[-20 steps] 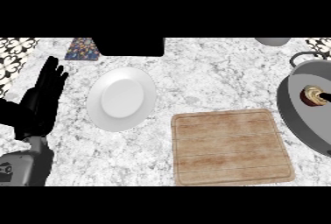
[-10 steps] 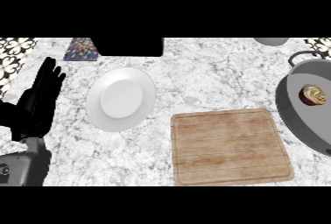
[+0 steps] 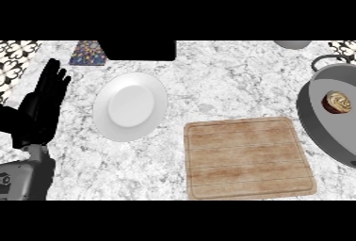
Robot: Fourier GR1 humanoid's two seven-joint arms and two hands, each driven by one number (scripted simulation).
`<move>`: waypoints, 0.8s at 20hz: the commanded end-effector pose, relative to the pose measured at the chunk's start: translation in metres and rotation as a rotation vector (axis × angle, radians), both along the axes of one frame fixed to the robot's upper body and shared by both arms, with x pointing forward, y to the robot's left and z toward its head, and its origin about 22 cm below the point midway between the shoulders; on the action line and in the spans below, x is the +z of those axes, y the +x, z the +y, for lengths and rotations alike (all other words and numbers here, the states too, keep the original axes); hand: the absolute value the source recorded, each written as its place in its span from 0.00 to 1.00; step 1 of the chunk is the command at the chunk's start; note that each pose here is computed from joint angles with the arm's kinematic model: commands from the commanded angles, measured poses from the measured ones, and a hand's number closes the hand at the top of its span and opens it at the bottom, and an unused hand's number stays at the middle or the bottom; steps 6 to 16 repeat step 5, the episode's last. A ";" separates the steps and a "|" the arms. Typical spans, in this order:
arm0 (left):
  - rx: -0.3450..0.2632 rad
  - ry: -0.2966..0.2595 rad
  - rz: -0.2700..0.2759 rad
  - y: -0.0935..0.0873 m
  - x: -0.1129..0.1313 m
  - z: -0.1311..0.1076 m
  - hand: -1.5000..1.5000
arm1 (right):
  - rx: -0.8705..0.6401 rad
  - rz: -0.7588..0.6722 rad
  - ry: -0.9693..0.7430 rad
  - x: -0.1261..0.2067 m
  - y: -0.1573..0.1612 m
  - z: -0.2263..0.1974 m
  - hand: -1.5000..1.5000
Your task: Pick the cupcake from the cutting board and place it in the pot
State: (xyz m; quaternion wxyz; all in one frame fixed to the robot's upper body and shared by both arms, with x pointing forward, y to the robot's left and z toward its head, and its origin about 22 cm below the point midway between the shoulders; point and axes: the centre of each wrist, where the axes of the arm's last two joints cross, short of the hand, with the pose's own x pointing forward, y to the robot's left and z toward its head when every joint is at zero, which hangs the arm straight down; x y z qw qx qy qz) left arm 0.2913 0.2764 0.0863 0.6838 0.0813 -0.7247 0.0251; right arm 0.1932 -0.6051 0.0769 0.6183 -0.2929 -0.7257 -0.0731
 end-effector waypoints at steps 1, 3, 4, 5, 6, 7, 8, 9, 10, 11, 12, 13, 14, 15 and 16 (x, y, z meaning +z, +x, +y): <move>-0.012 0.000 0.003 -0.009 -0.018 0.000 0.50 | -0.005 0.026 -0.005 0.012 -0.023 -0.015 0.00; 0.027 0.001 -0.004 -0.006 -0.017 -0.004 0.50 | 0.021 0.010 -0.017 -0.005 -0.034 -0.012 0.00; 0.014 0.004 0.000 -0.007 -0.012 0.005 0.50 | 0.020 0.012 0.001 0.005 -0.033 -0.016 0.00; -0.019 0.002 -0.008 -0.010 -0.014 -0.010 0.50 | 0.016 0.013 0.013 -0.005 -0.026 -0.009 0.00; -0.019 0.002 -0.008 -0.010 -0.014 -0.010 0.50 | 0.016 0.013 0.013 -0.005 -0.026 -0.009 0.00; -0.019 0.002 -0.008 -0.010 -0.014 -0.010 0.50 | 0.016 0.013 0.013 -0.005 -0.026 -0.009 0.00; -0.019 0.002 -0.008 -0.010 -0.014 -0.010 0.50 | 0.016 0.013 0.013 -0.005 -0.026 -0.009 0.00; -0.019 0.002 -0.008 -0.010 -0.014 -0.010 0.50 | 0.016 0.013 0.013 -0.005 -0.026 -0.009 0.00; -0.019 0.002 -0.008 -0.010 -0.014 -0.010 0.50 | 0.016 0.013 0.013 -0.005 -0.026 -0.009 0.00; -0.019 0.002 -0.008 -0.010 -0.014 -0.010 0.50 | 0.016 0.013 0.013 -0.005 -0.026 -0.009 0.00; -0.019 0.002 -0.008 -0.010 -0.014 -0.010 0.50 | 0.016 0.013 0.013 -0.005 -0.026 -0.009 0.00; -0.019 0.002 -0.008 -0.010 -0.014 -0.010 0.50 | 0.016 0.013 0.013 -0.005 -0.026 -0.009 0.00; -0.019 0.002 -0.008 -0.010 -0.014 -0.010 0.50 | 0.016 0.013 0.013 -0.005 -0.026 -0.009 0.00; -0.019 0.002 -0.008 -0.010 -0.014 -0.010 0.50 | 0.016 0.013 0.013 -0.005 -0.026 -0.009 0.00; -0.019 0.002 -0.008 -0.010 -0.014 -0.010 0.50 | 0.016 0.013 0.013 -0.005 -0.026 -0.009 0.00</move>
